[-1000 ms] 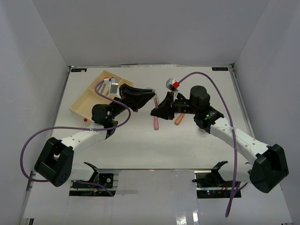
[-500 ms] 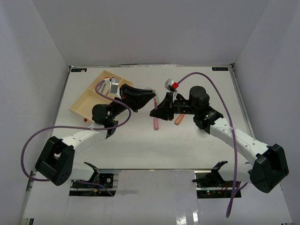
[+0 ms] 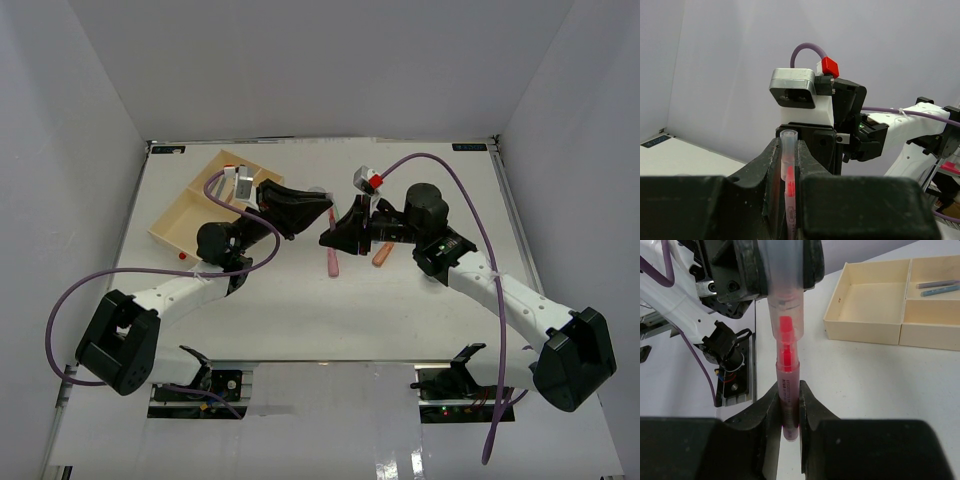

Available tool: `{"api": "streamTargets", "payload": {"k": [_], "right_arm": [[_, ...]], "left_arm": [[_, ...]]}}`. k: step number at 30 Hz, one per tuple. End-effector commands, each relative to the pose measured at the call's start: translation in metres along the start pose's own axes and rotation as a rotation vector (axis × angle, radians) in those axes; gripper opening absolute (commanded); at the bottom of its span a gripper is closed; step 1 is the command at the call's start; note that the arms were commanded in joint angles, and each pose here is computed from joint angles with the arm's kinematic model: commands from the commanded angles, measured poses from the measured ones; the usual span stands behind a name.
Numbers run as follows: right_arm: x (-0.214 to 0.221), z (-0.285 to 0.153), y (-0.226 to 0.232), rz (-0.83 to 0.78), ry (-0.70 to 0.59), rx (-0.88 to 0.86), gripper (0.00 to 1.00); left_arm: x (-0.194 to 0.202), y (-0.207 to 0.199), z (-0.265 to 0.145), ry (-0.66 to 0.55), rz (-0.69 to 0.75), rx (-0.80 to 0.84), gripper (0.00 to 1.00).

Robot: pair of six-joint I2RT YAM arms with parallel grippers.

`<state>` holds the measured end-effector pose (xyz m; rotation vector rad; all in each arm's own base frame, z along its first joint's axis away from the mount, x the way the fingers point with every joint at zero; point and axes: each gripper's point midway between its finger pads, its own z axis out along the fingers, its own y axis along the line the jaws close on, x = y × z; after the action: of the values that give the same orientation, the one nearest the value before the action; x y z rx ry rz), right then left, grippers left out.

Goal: Sort the stationery into containers
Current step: Close the pen cap on the pen.

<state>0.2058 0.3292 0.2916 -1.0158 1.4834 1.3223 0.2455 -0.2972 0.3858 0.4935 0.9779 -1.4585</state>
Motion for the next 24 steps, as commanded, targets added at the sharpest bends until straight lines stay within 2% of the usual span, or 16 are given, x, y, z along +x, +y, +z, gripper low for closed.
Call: {"api": "streamTargets", "payload": {"k": [1,8,15,19,22,24], "right_arm": [[-0.042,-0.002,0.012,-0.105,-0.105,-0.018,0.08],[-0.049,-0.002,0.013,-0.122,-0.131,-0.015,0.08],[-0.055,-0.004,0.016,-0.135,-0.149,-0.015,0.08],[-0.056,-0.005,0.017,-0.139,-0.151,-0.011,0.08],[-0.055,-0.006,0.016,-0.139,-0.148,-0.004,0.08],[-0.054,-0.006,0.015,-0.139,-0.144,0.001,0.08]], "left_arm": [[-0.007,-0.014,0.001,-0.018,0.008,0.048,0.0],[-0.005,-0.017,-0.001,-0.008,-0.002,0.054,0.0],[0.003,-0.02,-0.005,0.022,-0.023,0.06,0.05],[0.003,-0.022,-0.008,0.024,-0.022,0.054,0.11],[0.0,-0.024,-0.008,0.028,-0.012,0.048,0.2],[-0.001,-0.024,-0.007,0.035,-0.008,0.041,0.3]]}}
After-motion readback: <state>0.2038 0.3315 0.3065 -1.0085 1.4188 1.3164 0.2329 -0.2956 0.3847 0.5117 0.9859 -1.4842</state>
